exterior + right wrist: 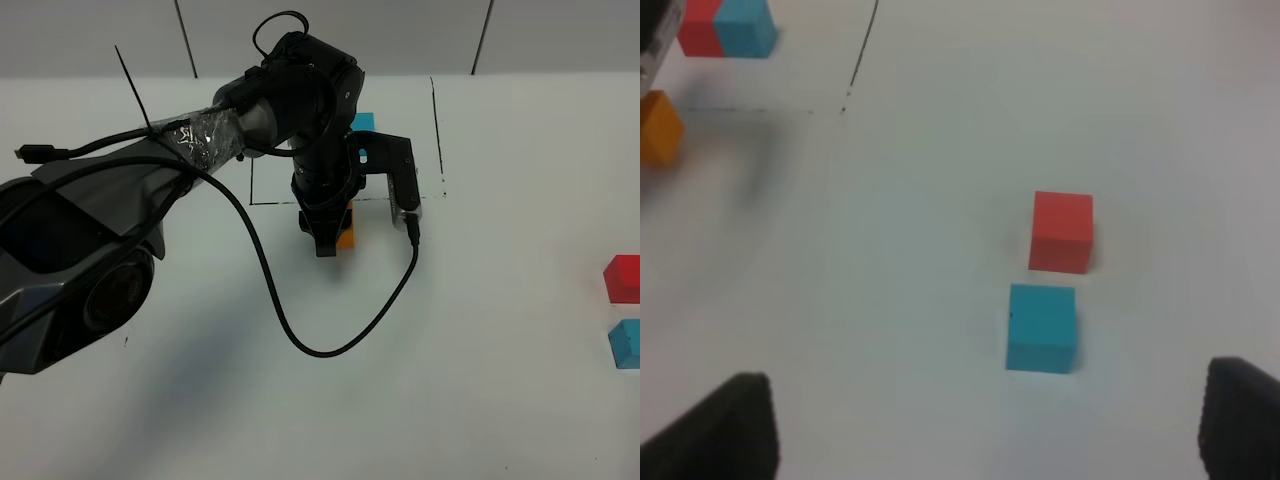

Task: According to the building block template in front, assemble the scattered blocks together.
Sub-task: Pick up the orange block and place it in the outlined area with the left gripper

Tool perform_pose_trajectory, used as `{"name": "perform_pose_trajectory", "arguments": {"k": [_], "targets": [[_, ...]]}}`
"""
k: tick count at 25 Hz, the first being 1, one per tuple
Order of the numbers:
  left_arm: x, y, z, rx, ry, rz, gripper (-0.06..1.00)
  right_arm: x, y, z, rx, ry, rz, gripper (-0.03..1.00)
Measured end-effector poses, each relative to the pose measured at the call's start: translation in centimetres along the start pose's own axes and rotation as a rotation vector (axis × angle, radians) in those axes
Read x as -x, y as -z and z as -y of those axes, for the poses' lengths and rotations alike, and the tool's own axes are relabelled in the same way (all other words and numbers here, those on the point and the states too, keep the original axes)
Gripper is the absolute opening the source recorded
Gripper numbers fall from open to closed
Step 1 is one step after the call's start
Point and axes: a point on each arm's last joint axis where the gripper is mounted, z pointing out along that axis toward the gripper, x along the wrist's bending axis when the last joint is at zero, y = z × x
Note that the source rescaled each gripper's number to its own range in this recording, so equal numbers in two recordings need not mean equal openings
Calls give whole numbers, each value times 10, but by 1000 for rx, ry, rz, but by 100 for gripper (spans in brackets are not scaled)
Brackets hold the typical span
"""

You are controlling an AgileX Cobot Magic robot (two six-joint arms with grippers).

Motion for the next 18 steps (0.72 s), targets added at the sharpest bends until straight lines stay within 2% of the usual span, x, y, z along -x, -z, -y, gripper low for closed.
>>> {"name": "perform_pose_trajectory", "arguments": {"k": [18], "targets": [[0, -9, 0, -11, -21, 14, 0, 0, 0, 0, 0, 0, 0, 90]]}}
